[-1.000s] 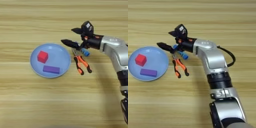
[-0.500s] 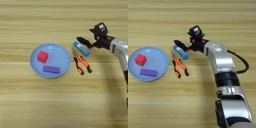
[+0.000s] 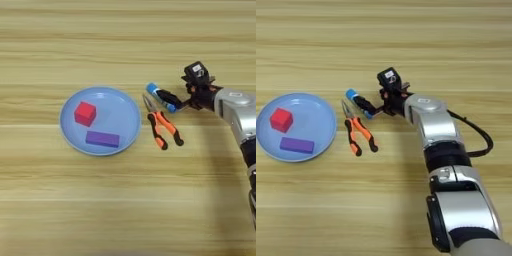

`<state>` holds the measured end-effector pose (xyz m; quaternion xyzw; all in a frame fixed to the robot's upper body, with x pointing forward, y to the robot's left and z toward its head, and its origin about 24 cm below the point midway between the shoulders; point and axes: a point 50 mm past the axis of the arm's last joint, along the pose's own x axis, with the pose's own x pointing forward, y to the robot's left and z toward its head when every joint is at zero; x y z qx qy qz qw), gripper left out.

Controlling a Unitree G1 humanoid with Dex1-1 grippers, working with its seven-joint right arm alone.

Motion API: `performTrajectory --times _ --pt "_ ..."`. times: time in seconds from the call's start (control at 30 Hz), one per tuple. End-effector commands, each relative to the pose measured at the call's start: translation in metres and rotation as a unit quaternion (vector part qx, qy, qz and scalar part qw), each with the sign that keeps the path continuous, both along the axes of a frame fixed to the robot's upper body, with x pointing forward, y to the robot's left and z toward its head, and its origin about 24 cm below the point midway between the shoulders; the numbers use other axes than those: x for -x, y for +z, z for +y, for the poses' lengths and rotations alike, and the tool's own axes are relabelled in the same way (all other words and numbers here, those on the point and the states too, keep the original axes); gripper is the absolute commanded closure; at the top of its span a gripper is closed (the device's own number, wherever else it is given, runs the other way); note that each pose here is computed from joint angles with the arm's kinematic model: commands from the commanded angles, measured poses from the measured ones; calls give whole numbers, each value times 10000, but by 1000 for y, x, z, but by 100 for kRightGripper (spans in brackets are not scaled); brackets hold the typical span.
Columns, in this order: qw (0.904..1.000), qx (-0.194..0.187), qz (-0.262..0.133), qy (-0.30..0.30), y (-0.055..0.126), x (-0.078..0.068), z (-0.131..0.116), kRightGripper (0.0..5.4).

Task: Move the objects on the table

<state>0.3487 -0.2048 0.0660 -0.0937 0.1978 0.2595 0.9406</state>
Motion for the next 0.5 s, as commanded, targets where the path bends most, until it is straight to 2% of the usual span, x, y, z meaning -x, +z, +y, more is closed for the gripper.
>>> performTrajectory --times 0.03,0.1,0.5 --pt "9966 261 -781 31 41 -22 2 3" --pt "9967 318 -742 12 39 -24 1 3" --pt "9963 620 -582 112 25 -28 4 127"
